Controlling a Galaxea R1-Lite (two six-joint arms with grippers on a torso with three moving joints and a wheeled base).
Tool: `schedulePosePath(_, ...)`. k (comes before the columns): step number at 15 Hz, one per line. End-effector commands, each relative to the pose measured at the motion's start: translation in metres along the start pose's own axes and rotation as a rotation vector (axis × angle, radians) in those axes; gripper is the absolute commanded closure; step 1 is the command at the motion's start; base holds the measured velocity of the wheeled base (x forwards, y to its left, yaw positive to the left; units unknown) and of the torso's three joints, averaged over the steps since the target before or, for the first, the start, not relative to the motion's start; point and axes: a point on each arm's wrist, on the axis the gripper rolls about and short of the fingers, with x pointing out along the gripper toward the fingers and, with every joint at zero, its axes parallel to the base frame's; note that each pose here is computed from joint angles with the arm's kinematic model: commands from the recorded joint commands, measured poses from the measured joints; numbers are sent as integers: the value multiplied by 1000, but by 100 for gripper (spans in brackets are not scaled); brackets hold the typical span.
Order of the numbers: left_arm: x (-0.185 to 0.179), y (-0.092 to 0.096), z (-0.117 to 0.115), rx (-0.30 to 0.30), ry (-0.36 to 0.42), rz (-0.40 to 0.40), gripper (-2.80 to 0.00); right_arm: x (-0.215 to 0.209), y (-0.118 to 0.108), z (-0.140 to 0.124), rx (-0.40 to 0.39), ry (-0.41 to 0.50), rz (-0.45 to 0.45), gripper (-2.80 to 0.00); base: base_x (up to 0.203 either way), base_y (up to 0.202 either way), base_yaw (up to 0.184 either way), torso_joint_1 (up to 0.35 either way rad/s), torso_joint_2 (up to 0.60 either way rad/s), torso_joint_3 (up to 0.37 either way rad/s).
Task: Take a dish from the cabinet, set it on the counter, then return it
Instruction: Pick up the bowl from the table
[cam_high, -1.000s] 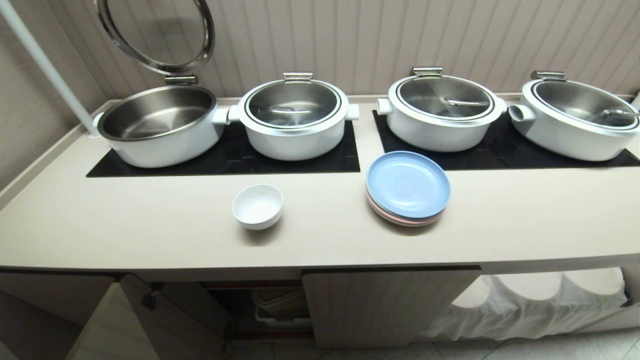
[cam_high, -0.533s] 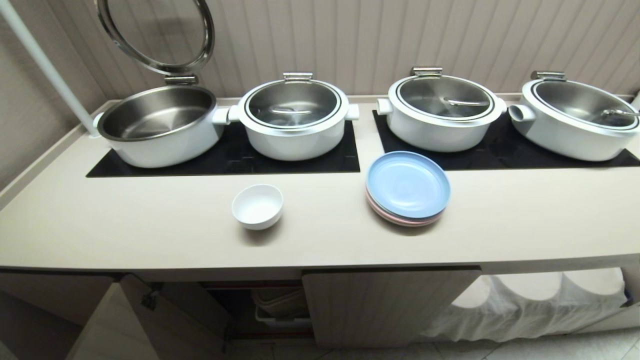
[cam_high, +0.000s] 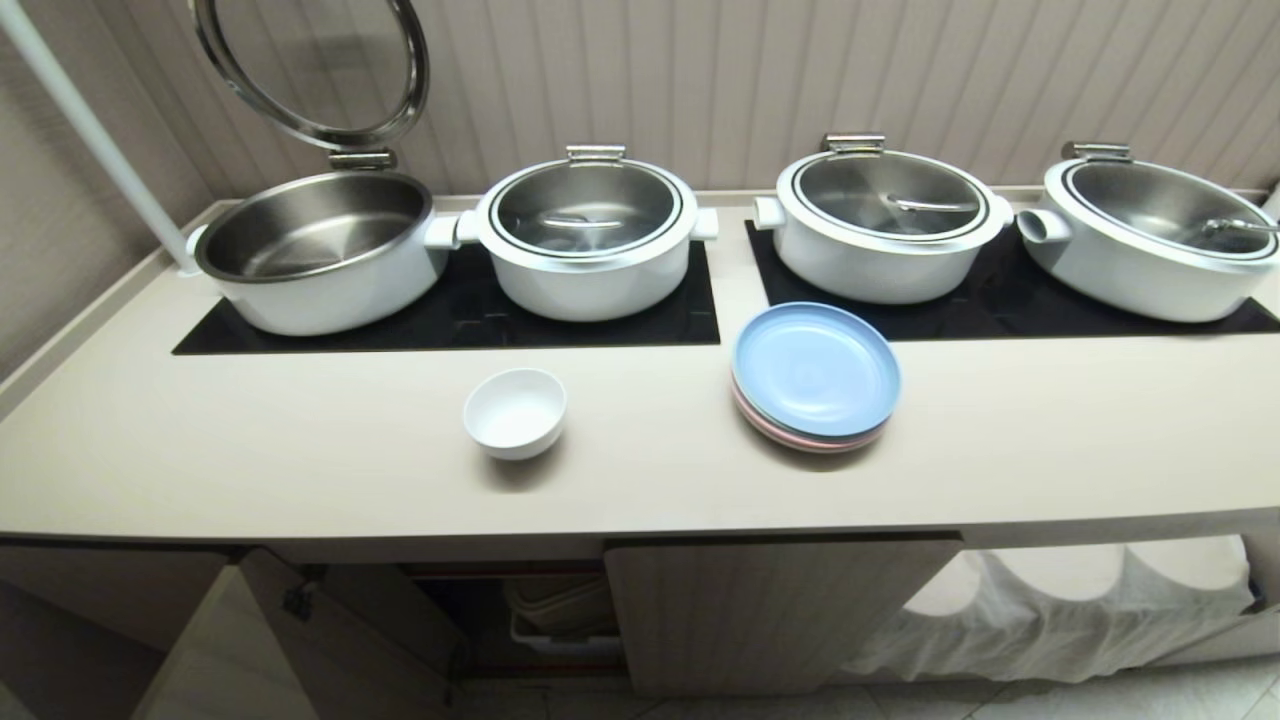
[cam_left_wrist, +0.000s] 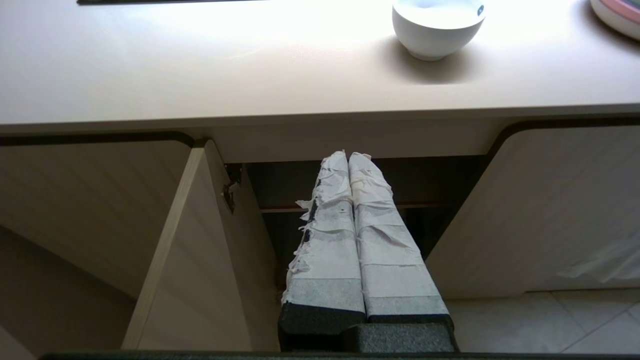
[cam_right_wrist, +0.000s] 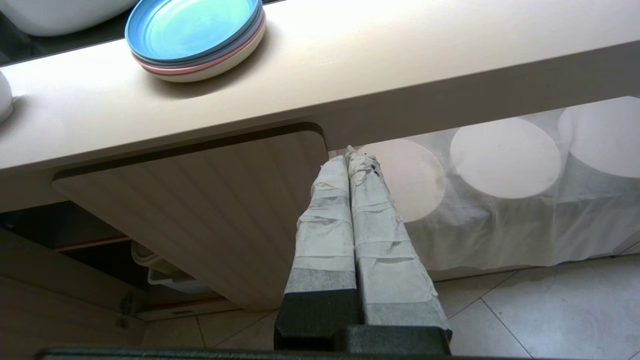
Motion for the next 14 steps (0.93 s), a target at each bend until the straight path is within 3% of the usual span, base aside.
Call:
schedulePosePath(1,0,0,0,-3,0,1,0,0,0,0,1,1,0,0,0,0,0,0,0,0)
schedulePosePath(14,0,0,0,3,7,0,0,0,0,0,1,1,0,0,0,0,0,0,0,0)
